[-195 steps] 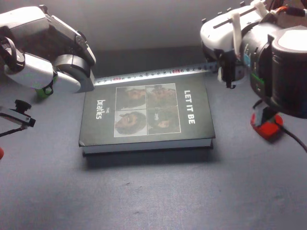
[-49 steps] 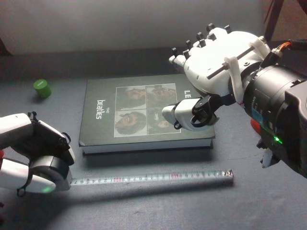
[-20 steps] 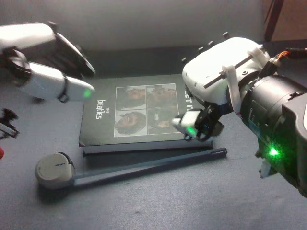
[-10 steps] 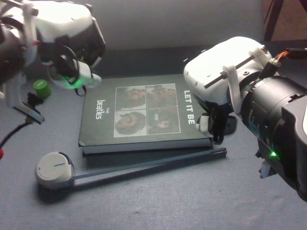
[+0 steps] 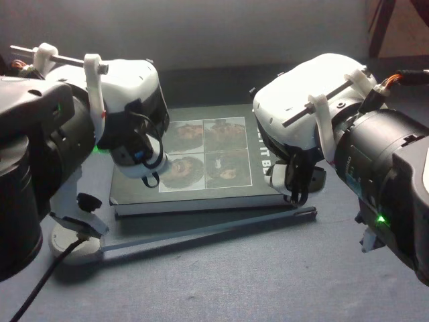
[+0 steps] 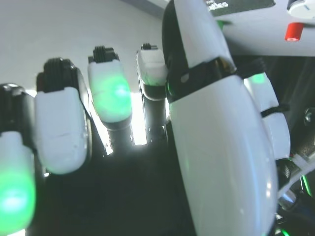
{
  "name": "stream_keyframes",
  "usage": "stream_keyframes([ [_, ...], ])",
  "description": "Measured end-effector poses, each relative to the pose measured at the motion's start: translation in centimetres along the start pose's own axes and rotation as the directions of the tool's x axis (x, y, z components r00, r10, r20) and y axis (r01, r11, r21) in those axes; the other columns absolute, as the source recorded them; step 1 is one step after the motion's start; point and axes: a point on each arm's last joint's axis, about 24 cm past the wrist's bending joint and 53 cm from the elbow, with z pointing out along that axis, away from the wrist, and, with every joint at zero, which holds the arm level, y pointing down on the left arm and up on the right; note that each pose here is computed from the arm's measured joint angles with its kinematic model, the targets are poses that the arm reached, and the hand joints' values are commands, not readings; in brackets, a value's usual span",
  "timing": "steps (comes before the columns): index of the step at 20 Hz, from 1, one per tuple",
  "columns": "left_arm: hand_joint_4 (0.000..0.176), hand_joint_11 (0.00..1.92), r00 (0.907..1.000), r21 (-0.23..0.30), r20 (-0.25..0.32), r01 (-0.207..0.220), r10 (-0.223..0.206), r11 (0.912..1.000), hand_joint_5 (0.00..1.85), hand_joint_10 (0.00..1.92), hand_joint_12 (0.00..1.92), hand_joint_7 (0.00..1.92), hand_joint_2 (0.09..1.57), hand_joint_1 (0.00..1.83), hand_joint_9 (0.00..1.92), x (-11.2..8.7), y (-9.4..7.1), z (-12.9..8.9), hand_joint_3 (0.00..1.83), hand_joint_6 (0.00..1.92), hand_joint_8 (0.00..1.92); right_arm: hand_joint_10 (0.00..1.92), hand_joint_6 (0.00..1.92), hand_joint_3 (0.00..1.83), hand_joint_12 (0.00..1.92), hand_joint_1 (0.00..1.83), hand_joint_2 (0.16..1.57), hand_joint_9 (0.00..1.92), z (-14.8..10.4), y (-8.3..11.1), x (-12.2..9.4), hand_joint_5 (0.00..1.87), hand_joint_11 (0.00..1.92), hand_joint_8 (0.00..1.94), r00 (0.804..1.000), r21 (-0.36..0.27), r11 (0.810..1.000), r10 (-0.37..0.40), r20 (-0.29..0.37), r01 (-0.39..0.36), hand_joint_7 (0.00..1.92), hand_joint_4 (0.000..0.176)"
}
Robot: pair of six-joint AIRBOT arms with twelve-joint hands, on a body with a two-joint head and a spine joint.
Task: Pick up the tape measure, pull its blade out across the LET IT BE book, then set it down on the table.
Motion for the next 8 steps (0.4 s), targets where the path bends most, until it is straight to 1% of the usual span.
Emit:
stream_keyframes([
  [1,0.021,1.40,0.9999,-0.002,0.013,-0.008,0.008,1.0000,1.21,1.92,1.92,1.34,1.14,1.13,1.39,-0.30,0.00,0.11,0.01,1.92,1.92,1.92,1.92,0.00,1.92,0.93,1.29,1.67,0.00,0.03,0.01,1.23,1.90,1.94,1.000,-0.001,1.000,0.000,-0.001,0.000,1.46,0.176],
  [3,0.023,1.40,0.9998,-0.014,0.021,-0.005,0.005,0.9999,1.21,1.92,1.92,1.34,1.14,1.13,1.39,-0.54,0.31,0.28,0.01,1.92,1.92,1.92,1.92,0.00,1.92,0.95,1.29,1.67,-0.05,0.13,0.05,1.26,1.90,1.94,1.000,-0.005,1.000,0.000,-0.002,0.000,1.47,0.176],
  [4,0.029,1.41,0.9998,-0.013,0.020,-0.005,0.005,0.9999,1.22,1.92,1.92,1.33,1.14,1.14,1.40,-0.53,0.30,0.28,0.00,1.92,1.92,1.92,1.92,0.00,1.92,0.95,1.29,1.68,-0.05,0.14,0.08,1.28,1.90,1.94,1.000,-0.005,1.000,0.000,-0.002,0.000,1.48,0.176],
  [5,0.029,1.41,0.9998,-0.012,0.019,-0.005,0.005,0.9999,1.22,1.92,1.92,1.33,1.14,1.14,1.40,-0.51,0.28,0.28,0.00,1.92,1.92,1.92,1.92,0.00,1.92,0.95,1.29,1.68,-0.05,0.15,0.07,1.28,1.90,1.94,1.000,-0.005,1.000,0.000,-0.002,0.000,1.48,0.176],
  [6,0.034,1.41,0.9998,-0.011,0.018,-0.004,0.005,0.9999,1.21,1.92,1.92,1.34,1.14,1.14,1.40,-0.49,0.24,0.28,0.00,1.92,1.92,1.92,1.92,0.00,1.92,0.94,1.30,1.69,-0.05,0.14,0.07,1.24,1.90,1.94,1.000,-0.005,1.000,0.000,-0.002,0.000,1.48,0.176],
  [8,0.035,1.41,0.9998,-0.007,0.019,0.003,-0.003,1.0000,1.21,1.92,1.92,1.34,1.14,1.14,1.40,-0.65,0.02,0.25,0.00,1.92,1.92,1.92,1.92,0.00,1.92,0.94,1.30,1.69,-0.05,0.15,0.10,1.23,1.90,1.94,1.000,-0.007,1.000,-0.006,0.001,0.006,1.48,0.176],
])
